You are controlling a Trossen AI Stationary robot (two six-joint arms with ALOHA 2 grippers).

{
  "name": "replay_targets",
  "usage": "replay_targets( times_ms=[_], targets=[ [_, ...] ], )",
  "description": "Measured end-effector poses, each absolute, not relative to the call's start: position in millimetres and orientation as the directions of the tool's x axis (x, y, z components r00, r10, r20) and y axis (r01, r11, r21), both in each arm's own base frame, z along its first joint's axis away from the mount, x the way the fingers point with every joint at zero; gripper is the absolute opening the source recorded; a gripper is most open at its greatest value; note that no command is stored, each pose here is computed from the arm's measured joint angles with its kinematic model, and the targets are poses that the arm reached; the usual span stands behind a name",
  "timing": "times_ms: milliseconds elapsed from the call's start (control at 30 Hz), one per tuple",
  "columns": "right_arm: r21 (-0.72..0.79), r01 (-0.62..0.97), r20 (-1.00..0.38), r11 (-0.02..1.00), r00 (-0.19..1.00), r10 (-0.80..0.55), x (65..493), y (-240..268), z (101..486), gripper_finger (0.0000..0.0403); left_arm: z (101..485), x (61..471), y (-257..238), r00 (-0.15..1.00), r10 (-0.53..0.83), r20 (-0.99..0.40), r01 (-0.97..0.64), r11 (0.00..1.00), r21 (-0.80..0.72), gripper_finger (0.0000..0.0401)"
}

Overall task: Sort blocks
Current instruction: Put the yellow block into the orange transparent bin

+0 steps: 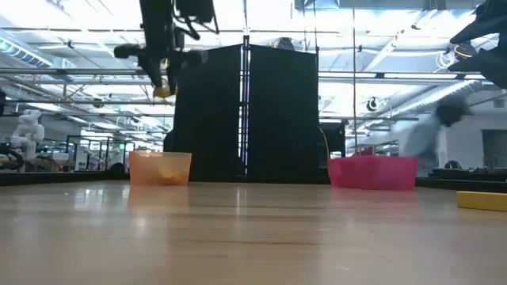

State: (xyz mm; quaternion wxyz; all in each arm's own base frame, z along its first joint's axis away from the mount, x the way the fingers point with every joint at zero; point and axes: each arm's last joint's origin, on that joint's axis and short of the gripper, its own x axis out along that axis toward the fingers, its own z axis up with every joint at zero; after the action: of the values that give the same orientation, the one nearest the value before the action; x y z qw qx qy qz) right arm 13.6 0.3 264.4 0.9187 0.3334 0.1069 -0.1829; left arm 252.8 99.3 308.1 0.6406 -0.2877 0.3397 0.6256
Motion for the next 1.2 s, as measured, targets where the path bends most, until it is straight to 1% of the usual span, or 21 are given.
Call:
replay_targets(
  times_ms=[133,367,500,600,800,867,1100,1200],
  targets=[
    [0.574,0.408,-0.319,0.71,0.91,-0.265,14,0,264,0.0249,290,251,118,-0.088,0.59,-0.803,-0.996,-0.07,0.058,0.0107],
    [0.574,0.409,-0.321,0.71,0.91,-0.264,14,0,264,0.0249,246,253,120,-0.087,0.583,-0.808,-0.972,-0.226,-0.059,0.0107],
    [0.574,0.409,-0.321,0.709,0.909,-0.265,14,0,264,0.0249,227,246,114,-0.135,0.567,-0.812,-0.94,-0.332,-0.075,0.0107],
    [0.573,0.41,-0.323,0.709,0.909,-0.264,13,0,264,0.0249,217,241,110,-0.162,0.56,-0.813,-0.921,-0.382,-0.08,0.0107],
    [0.569,0.412,-0.328,0.711,0.907,-0.263,13,1,263,0.0249,197,233,105,-0.189,0.549,-0.815,-0.905,-0.42,-0.073,0.0107],
    [0.569,0.412,-0.328,0.711,0.907,-0.263,13,1,263,0.0249,191,233,105,-0.176,0.557,-0.812,-0.907,-0.412,-0.086,0.0107],
    [0.57,0.412,-0.328,0.711,0.907,-0.263,13,1,263,0.0249,185,238,109,-0.106,0.591,-0.8,-0.955,-0.284,-0.083,0.0107],
    [0.571,0.412,-0.328,0.71,0.907,-0.263,13,1,263,0.0249,185,236,113,-0.114,0.589,-0.8,-0.963,-0.263,-0.057,0.0107]
  ],
)
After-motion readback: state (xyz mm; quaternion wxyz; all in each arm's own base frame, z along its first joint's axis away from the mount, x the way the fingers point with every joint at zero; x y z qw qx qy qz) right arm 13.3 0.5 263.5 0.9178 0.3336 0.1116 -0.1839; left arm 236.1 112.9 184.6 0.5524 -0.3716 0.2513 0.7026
